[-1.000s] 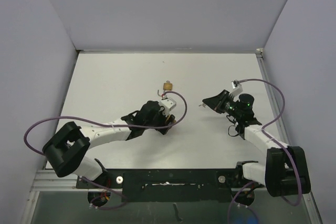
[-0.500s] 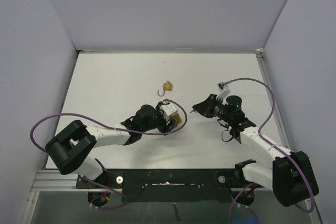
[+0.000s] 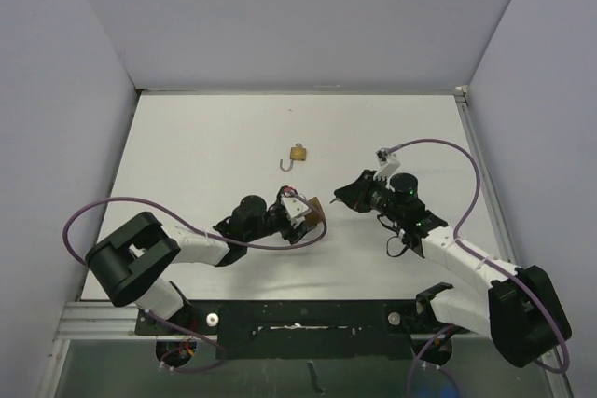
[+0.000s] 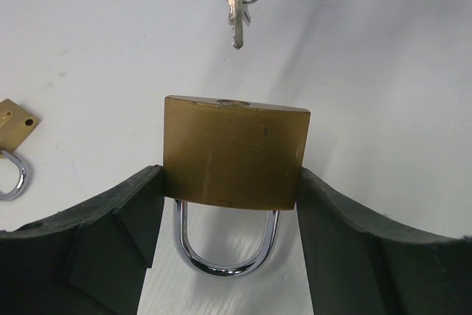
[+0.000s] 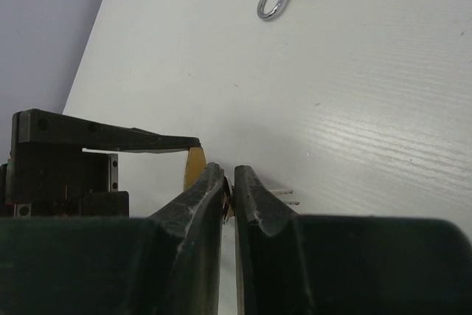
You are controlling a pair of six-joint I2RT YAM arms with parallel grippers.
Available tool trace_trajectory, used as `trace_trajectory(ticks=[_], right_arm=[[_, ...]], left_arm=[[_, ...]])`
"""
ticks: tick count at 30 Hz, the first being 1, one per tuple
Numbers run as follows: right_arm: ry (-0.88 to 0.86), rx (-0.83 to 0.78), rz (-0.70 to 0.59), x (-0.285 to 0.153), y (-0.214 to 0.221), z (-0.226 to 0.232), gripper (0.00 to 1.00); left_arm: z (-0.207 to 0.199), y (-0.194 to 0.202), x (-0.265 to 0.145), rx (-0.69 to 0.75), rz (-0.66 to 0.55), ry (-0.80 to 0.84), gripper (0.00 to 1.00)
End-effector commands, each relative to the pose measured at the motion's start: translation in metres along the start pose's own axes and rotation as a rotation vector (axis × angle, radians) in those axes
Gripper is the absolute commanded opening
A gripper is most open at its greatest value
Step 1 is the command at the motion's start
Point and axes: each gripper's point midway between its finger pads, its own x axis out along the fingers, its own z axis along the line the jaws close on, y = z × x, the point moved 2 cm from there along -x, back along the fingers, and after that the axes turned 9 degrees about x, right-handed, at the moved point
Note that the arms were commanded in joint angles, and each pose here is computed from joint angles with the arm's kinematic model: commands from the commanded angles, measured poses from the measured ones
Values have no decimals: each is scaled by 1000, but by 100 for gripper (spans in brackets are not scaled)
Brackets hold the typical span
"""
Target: Unlock with the key
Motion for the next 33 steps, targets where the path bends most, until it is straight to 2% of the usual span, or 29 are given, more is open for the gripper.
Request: trace_trajectory(ticks=[1,33], right_arm=[[-53,-21,-118,-1,-21,19,0],[-84,-7,-117,8,3,32,0]], left_arm=[[20,-62,3,66,-266,-72,0],[28,-69,1,46,-302,-136,0]])
